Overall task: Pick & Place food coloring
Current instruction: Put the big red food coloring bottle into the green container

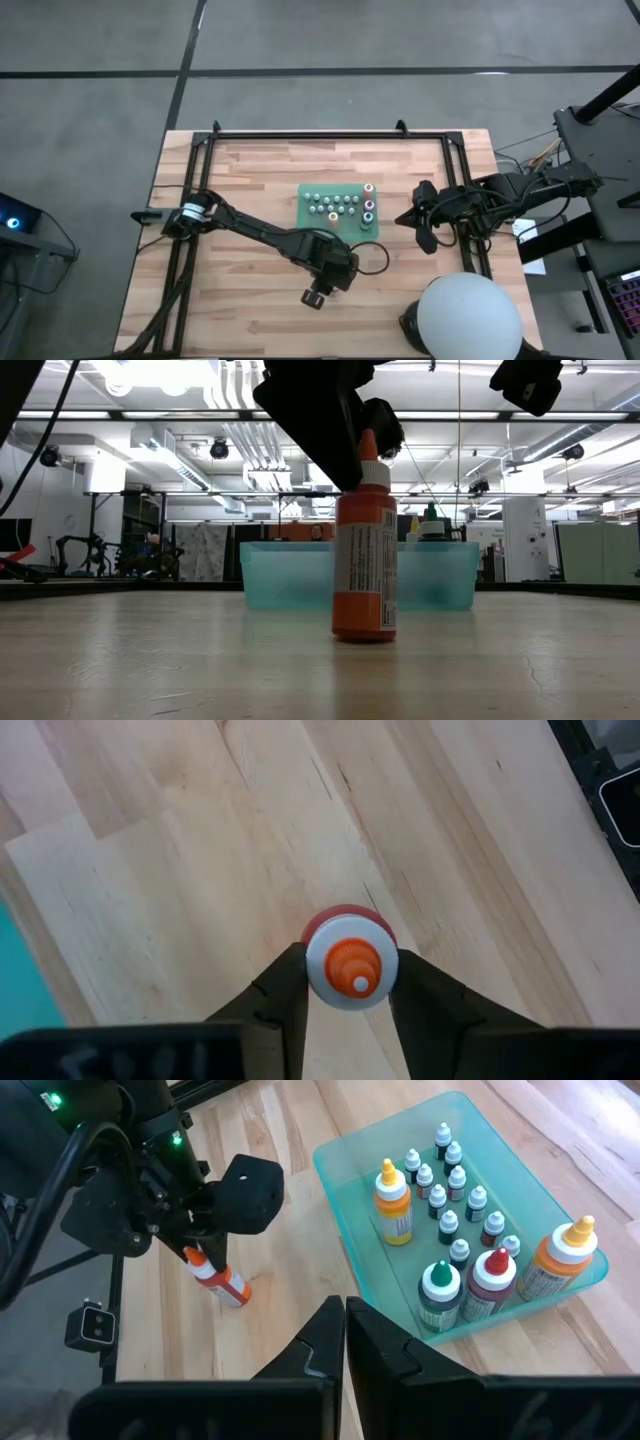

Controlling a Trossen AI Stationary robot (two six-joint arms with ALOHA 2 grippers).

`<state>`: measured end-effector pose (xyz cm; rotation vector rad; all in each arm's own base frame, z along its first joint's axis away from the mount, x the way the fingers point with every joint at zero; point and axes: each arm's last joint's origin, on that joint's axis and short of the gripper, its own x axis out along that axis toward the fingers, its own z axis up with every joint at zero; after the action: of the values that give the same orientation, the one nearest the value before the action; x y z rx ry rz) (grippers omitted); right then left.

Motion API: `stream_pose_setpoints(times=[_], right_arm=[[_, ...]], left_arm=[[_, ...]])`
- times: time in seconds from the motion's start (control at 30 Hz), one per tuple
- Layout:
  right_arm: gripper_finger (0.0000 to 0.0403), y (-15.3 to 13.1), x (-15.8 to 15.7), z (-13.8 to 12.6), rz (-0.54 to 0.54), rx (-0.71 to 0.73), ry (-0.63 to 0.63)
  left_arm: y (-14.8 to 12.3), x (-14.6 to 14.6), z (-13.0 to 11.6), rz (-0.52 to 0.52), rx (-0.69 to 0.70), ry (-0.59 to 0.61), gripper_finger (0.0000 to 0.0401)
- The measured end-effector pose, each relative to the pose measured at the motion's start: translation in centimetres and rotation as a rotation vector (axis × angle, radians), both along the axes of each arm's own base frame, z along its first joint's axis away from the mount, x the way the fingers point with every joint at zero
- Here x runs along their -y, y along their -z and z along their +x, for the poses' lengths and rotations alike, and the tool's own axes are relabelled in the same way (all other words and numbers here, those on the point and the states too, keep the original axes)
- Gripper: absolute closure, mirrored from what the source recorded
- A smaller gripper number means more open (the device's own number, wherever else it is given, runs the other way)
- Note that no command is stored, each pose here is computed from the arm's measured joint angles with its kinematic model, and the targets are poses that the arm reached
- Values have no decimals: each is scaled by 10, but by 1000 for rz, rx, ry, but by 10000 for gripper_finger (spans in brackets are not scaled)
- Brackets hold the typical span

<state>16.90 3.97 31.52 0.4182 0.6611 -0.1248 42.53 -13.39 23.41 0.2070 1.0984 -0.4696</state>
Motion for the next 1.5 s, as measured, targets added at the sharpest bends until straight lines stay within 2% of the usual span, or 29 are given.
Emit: stream_pose_setpoints(times=[0.27, 0.67, 0.9, 1.5], right_arm=[[394, 0, 0, 0, 2, 0, 2], [394, 0, 0, 0, 3, 1, 3], [394, 0, 0, 0, 3, 1, 3], [394, 0, 0, 0, 3, 2, 3]], left_arm=[[-9, -13, 2, 9, 12, -35, 304], [-68, -48, 4, 71, 103, -116, 304], [-92, -60, 3, 89, 139, -107, 304], [-110, -117, -20, 124, -26, -240, 304]])
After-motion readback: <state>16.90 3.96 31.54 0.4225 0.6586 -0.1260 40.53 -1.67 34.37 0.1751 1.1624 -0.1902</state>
